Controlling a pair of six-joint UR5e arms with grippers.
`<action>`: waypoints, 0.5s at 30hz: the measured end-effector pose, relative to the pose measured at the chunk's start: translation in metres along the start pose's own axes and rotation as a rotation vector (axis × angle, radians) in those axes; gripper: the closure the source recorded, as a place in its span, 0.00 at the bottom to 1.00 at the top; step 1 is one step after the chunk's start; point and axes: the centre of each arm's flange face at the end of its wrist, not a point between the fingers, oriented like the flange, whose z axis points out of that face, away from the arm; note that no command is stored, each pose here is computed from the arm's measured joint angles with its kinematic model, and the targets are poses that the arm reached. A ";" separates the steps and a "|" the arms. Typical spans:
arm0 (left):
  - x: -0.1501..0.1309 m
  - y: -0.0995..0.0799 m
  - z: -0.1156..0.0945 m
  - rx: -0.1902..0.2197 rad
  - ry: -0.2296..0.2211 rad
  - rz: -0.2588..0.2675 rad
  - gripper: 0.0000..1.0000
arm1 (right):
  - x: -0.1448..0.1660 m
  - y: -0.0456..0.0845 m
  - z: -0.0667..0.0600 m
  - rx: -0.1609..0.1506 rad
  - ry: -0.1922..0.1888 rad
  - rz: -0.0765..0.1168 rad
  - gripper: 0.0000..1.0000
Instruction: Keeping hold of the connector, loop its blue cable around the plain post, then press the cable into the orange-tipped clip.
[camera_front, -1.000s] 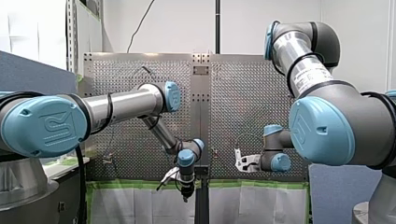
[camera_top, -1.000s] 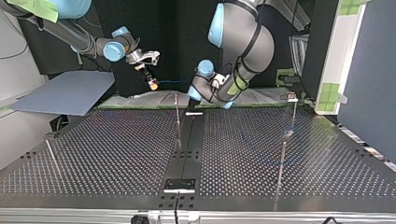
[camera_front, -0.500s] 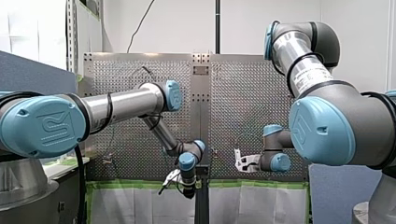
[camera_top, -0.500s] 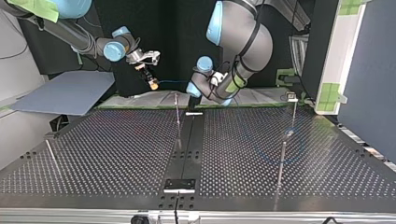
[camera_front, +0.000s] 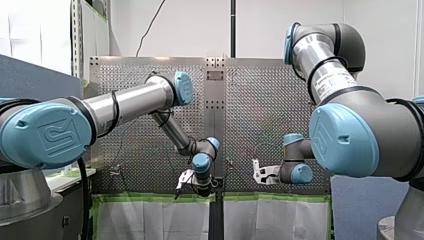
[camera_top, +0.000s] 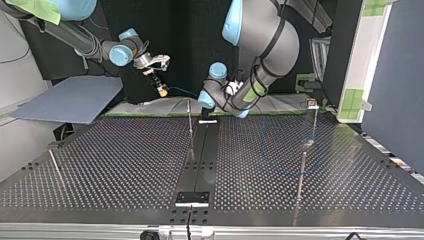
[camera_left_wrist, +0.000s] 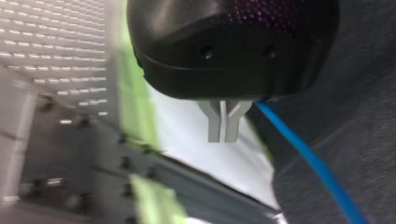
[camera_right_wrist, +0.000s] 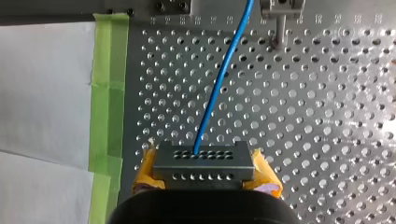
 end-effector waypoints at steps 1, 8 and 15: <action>-0.004 0.002 -0.003 -0.010 -0.014 -0.010 0.99 | 0.000 0.001 0.000 -0.002 -0.001 0.002 1.00; -0.021 0.008 -0.023 -0.041 -0.083 -0.055 0.99 | -0.001 0.010 -0.003 -0.026 -0.006 0.017 1.00; -0.035 0.008 -0.044 -0.054 -0.146 -0.072 0.99 | -0.002 0.018 -0.005 -0.052 -0.011 0.031 1.00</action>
